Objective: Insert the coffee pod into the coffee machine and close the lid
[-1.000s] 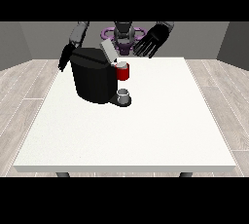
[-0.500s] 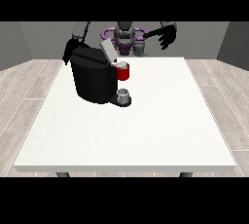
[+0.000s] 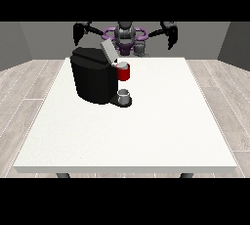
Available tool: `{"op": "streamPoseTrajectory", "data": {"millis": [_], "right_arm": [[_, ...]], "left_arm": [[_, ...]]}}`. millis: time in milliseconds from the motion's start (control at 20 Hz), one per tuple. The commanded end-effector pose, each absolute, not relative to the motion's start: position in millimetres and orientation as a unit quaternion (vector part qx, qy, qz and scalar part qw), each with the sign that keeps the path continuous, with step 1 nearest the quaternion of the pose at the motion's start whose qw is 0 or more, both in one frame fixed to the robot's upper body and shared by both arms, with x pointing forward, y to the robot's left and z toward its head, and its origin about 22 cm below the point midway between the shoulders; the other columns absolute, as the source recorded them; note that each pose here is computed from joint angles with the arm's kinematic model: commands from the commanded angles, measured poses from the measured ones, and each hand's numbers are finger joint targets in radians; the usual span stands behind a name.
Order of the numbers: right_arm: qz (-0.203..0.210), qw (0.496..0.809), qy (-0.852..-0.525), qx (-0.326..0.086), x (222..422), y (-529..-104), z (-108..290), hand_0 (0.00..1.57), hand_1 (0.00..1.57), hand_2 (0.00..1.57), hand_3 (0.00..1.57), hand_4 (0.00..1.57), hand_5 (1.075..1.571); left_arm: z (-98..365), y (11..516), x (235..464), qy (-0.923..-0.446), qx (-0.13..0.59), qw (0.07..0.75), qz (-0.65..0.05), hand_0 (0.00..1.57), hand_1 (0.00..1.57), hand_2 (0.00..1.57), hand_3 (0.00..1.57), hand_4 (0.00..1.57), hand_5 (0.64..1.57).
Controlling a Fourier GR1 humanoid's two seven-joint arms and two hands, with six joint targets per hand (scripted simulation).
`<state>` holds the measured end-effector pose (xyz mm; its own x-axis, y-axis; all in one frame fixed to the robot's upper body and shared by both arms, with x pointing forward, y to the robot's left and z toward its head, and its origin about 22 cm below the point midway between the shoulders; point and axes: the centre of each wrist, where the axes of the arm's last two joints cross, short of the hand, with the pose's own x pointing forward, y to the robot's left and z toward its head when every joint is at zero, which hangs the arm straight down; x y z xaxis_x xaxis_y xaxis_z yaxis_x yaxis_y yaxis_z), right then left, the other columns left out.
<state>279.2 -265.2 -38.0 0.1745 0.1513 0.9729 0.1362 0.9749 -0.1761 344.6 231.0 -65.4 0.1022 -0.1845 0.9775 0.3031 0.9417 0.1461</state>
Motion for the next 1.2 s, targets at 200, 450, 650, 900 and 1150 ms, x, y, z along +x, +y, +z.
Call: {"op": "streamPoseTrajectory", "data": {"millis": [200,450,650,900,1150], "right_arm": [[0.088,0.719,-0.686,-0.071,308,-252,19,0.00,0.00,0.00,0.00,0.11,1.571],[0.055,0.716,-0.690,-0.085,323,-248,33,0.00,0.00,0.00,0.00,0.00,1.571],[0.042,0.717,-0.693,-0.071,336,-272,40,0.00,0.00,0.00,0.00,0.11,1.571],[-0.006,0.714,-0.698,-0.047,354,-280,56,0.00,0.00,0.00,0.00,0.19,1.571],[-0.013,0.714,-0.699,-0.035,367,-281,61,0.00,0.00,0.00,0.00,0.17,1.571]], "left_arm": [[-76,247,324,-0.634,-0.062,0.760,-0.126,0.00,0.00,0.00,0.00,0.46,1.571],[-47,228,330,-0.662,-0.058,0.736,-0.128,0.00,0.00,0.00,0.00,0.39,1.571],[-33,220,330,-0.689,-0.058,0.711,-0.128,0.00,0.00,0.00,0.00,0.38,1.571],[-17,226,329,-0.708,-0.055,0.688,-0.149,0.00,0.00,0.00,0.00,0.34,1.571],[1,224,323,-0.728,-0.059,0.669,-0.140,0.00,0.00,0.00,0.00,0.35,1.571]]}}
